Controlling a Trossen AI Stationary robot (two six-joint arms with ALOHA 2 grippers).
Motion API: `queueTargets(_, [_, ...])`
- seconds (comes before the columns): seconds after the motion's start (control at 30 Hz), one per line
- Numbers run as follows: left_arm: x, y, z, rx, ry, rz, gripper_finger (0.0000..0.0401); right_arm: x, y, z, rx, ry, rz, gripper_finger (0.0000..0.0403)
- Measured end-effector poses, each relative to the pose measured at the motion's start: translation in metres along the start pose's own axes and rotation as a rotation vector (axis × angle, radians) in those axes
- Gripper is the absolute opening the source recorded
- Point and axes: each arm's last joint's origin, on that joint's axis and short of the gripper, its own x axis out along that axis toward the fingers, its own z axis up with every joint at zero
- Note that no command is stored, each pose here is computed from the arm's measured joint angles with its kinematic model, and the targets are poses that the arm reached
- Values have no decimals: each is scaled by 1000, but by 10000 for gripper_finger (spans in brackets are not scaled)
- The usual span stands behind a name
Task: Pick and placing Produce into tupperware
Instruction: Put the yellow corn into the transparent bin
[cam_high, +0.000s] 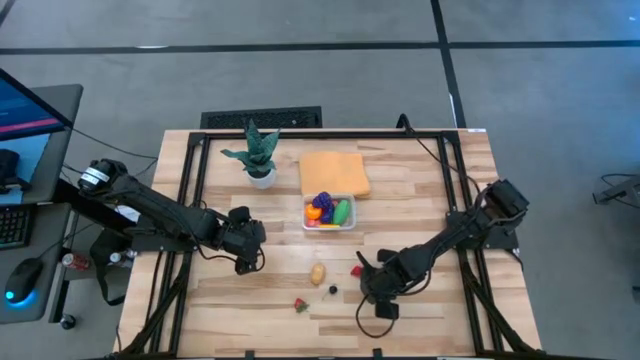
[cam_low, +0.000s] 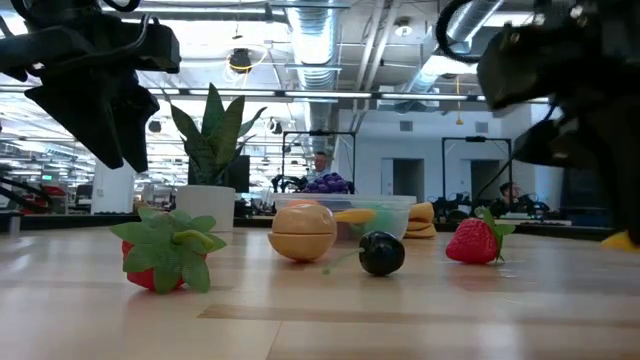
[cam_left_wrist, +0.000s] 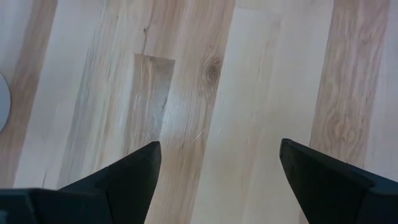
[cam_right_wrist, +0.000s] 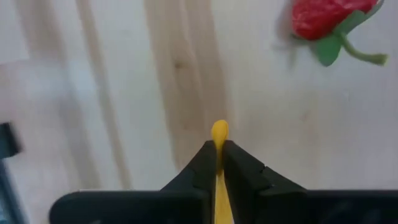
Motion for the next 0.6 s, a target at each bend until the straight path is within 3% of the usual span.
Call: queueTargets(0.6, [0,0,0,1,-1,3,320,-58,-7,-6,115,-189,-39,4])
